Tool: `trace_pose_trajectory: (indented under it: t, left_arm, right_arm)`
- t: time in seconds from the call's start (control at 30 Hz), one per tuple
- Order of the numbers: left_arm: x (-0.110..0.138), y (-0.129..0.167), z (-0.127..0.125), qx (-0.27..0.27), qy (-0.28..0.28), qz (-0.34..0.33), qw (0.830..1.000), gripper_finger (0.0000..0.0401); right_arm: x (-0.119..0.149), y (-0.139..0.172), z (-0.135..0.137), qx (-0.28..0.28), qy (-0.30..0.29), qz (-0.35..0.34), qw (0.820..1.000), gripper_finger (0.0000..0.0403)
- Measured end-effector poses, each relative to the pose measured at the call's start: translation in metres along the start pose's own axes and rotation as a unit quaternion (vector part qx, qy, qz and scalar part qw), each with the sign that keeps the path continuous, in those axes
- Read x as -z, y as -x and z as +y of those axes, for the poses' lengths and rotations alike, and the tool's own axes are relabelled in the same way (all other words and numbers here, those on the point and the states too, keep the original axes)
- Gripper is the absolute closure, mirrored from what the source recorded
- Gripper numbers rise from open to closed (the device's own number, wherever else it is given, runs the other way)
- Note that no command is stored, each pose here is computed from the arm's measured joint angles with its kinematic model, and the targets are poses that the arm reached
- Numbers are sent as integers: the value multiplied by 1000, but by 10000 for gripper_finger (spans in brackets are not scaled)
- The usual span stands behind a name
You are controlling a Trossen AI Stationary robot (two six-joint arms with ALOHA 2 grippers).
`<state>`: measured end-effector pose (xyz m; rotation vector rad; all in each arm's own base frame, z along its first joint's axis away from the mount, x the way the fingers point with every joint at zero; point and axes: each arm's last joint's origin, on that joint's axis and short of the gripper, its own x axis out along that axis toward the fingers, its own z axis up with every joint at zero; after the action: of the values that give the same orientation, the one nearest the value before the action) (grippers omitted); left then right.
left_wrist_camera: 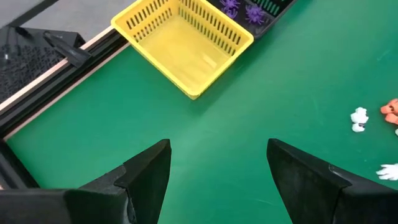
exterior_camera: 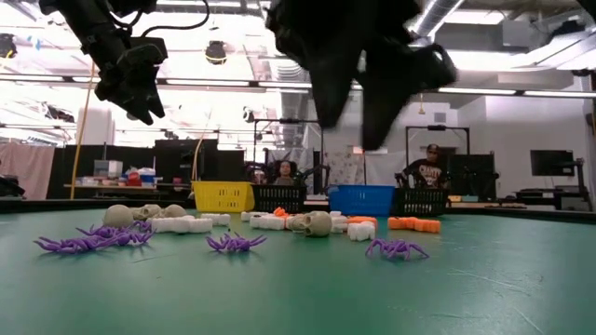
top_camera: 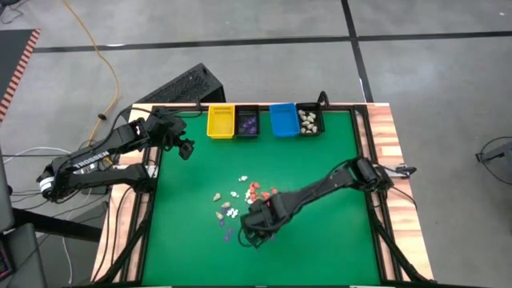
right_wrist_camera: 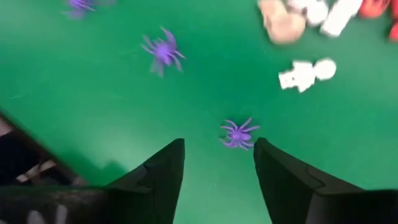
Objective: Sort Halloween decoration
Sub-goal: Put the purple spider toy into the left black basket
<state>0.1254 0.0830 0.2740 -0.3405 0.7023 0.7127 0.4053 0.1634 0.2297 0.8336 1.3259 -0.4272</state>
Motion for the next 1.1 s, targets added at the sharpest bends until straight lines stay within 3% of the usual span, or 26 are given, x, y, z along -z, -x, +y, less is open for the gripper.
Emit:
trace_pose_trajectory:
  t: [0.33,0.5,0.63,1.1]
  left_arm:
    - [0,0,0,3,0,1,1000,145]
    - [0,0,0,3,1,1,1000,145]
    - [0,0,0,3,1,1,1000,145]
    - [0,0,0,3,3,1,1000,145]
  right_arm:
    - [7,-34,-6,75,-30,21,997,180]
    - [9,-37,-7,72,-35,25,996,182]
    - [15,-44,-2,37,-35,23,998,182]
    - [22,-62,-10,39,-26,31,998,191]
